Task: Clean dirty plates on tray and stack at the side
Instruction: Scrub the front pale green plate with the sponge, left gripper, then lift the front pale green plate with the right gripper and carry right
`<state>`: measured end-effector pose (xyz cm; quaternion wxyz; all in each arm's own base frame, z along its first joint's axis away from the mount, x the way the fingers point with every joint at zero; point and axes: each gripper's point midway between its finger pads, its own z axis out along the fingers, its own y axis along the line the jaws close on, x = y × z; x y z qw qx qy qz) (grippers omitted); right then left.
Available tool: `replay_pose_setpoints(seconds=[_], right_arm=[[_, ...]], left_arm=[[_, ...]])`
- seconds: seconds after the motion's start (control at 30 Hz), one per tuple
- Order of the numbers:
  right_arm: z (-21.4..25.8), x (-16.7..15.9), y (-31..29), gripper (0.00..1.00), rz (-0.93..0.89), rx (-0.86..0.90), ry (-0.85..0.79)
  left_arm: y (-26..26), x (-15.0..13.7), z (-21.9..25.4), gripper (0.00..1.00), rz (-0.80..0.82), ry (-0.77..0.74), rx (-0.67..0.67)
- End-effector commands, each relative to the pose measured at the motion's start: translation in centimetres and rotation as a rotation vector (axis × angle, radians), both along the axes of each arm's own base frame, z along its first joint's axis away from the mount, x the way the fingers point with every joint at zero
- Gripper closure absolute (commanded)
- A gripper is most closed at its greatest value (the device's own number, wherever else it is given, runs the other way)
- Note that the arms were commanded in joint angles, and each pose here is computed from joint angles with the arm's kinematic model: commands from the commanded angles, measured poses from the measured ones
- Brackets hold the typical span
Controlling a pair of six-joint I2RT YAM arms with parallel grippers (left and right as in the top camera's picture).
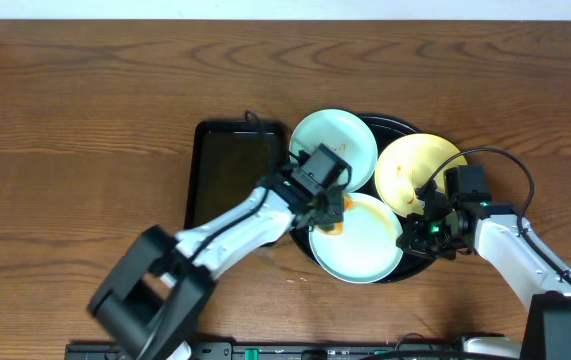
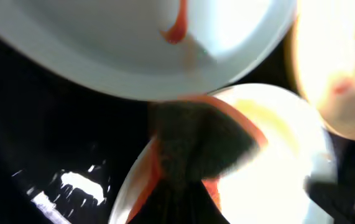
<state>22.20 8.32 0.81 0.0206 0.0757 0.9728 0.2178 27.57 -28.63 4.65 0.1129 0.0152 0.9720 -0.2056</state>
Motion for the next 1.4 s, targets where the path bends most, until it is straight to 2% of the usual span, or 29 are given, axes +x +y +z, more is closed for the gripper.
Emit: replay_pose_setpoints(seconds=[0.0, 0.1, 0.23, 0.43, 0.7, 1.03, 1.23, 1.37], right_arm=[[-0.3, -0.4, 0.0, 0.99, 0.001, -0.003, 0.014], [-0.3, -0.3, 0.0, 0.98, 0.001, -0.003, 0.013], [-0.3, -0.3, 0.0, 0.99, 0.001, -0.003, 0.011], [0.1, 0.1, 0.0, 0.99, 0.033, -0.004, -0.021], [4.4, 2.7, -0.1, 0.99, 0.066, -0.022, -0.228], [10.2, 5.4, -5.0, 0.99, 0.008, -0.319, -0.538], [13.3, 7.1, -5.8, 0.99, -0.023, -0.389, -0.693], [13.7, 7.2, -6.7, 0.99, -0.021, -0.565, -0.711]], left_arm=[[0.4, 0.0, 5.5, 0.92, -0.079, -0.128, -0.057], [1.3, -0.3, 8.3, 0.92, -0.093, -0.189, -0.075], [5.1, 0.6, 9.5, 0.93, 0.005, -0.236, 0.019], [11.4, 3.0, 8.1, 0.93, 0.177, -0.198, 0.144], [17.2, 5.8, 4.8, 0.93, 0.348, -0.104, 0.212], [18.1, 6.7, 0.2, 0.93, 0.326, -0.027, 0.273], [18.2, 6.3, -1.3, 0.93, 0.32, 0.017, 0.296], [18.2, 6.3, -1.3, 0.93, 0.32, 0.017, 0.296]])
